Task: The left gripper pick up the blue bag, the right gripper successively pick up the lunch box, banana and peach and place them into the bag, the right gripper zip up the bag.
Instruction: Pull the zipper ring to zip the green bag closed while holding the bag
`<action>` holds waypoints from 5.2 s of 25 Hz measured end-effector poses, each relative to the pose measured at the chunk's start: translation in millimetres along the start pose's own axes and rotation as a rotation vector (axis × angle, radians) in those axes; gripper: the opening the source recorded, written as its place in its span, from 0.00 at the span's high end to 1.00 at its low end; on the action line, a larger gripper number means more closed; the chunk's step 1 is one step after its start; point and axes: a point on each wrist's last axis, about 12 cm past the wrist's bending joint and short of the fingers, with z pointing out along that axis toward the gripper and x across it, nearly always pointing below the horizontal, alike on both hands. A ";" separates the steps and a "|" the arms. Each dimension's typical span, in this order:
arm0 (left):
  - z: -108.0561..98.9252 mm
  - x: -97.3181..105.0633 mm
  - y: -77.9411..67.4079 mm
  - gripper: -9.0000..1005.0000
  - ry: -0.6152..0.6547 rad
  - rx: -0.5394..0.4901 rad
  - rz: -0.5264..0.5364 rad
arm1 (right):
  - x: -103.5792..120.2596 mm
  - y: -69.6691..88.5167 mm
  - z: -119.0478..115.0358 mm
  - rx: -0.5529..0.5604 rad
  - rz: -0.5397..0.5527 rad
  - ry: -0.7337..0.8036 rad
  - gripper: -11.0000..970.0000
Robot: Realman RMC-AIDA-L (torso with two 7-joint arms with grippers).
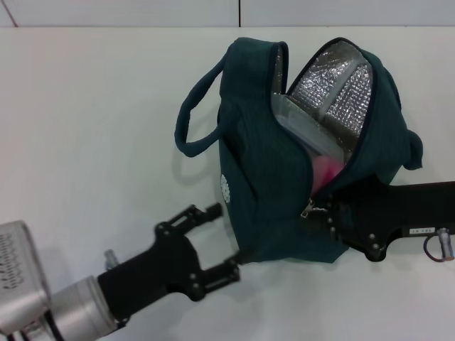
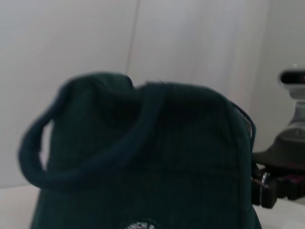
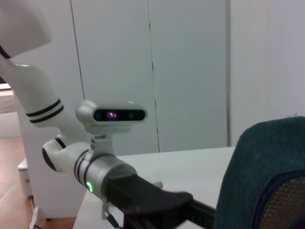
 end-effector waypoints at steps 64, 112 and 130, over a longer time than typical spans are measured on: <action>45.2 -14.2 4.4 0.93 0.000 0.132 0.129 | -1.4 11.2 -45.3 0.148 0.082 -0.186 0.97; 51.9 -15.9 -6.4 0.89 -0.042 0.176 0.233 | -9.5 10.9 -53.4 0.406 -0.157 -0.426 0.97; 76.1 -36.9 -6.7 0.50 -0.212 0.049 0.113 | -3.5 13.8 -41.0 0.432 -0.201 -0.441 0.97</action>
